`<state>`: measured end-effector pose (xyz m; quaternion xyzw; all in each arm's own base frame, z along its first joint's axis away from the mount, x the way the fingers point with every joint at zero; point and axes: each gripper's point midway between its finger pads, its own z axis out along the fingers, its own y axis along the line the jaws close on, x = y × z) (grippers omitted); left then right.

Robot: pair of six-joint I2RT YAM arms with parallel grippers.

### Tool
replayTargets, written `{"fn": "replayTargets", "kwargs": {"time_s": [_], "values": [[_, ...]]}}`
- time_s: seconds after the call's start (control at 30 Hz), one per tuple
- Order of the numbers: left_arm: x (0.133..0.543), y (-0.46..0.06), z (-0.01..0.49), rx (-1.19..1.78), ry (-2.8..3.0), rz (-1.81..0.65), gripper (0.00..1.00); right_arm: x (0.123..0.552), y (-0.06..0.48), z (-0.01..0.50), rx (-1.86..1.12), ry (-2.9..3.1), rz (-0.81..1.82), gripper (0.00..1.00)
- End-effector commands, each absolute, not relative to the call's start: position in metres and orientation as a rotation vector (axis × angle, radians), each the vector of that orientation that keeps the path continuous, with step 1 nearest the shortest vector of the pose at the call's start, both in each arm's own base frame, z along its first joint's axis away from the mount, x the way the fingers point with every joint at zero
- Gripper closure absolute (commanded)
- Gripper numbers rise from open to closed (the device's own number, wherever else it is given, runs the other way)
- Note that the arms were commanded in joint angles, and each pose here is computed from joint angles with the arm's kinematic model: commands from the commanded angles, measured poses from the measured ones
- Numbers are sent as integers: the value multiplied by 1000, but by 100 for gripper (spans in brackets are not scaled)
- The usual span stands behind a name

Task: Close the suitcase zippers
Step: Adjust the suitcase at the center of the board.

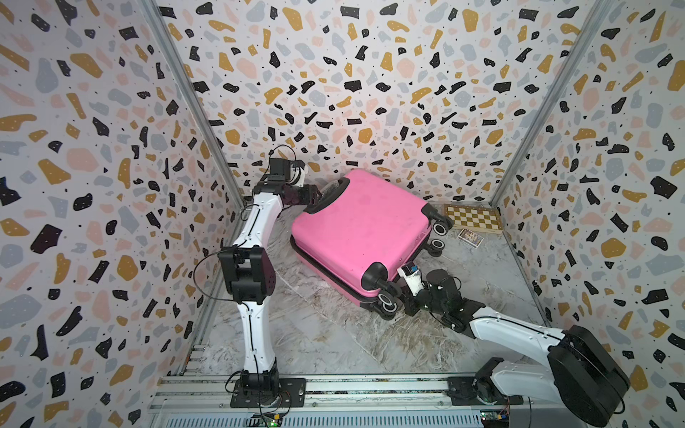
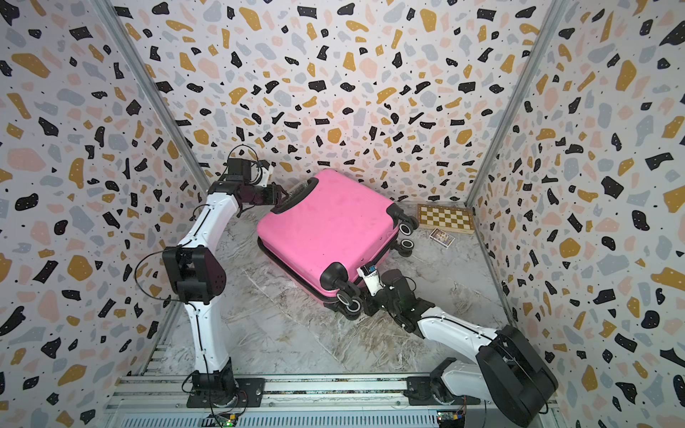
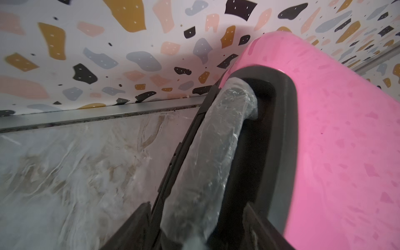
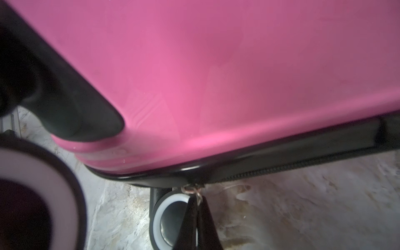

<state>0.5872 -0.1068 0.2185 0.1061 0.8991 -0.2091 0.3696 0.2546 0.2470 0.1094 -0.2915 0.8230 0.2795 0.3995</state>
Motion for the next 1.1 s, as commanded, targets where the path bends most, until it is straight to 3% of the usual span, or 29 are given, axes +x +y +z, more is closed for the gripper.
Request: {"fn": "replayTargets", "kwargs": {"time_s": [0.0,0.3,0.43,0.53,0.8,0.87,1.07], "values": [[590,-112,212,363,2320,-561,34,263,237,120,-700,2086,643,100],[561,-114,148,637,2484,-498,38,273,232,128,-722,2072,546,100],[534,-90,121,679,2651,-341,60,277,230,130,-730,2066,507,100],[509,-60,113,622,2768,-208,71,278,228,128,-722,2073,499,100],[444,18,136,246,2816,47,72,284,221,124,-694,2090,525,100],[426,28,142,194,2827,85,70,289,218,124,-685,2091,539,100],[408,18,188,134,2732,20,31,301,214,127,-656,2073,683,100]]}}
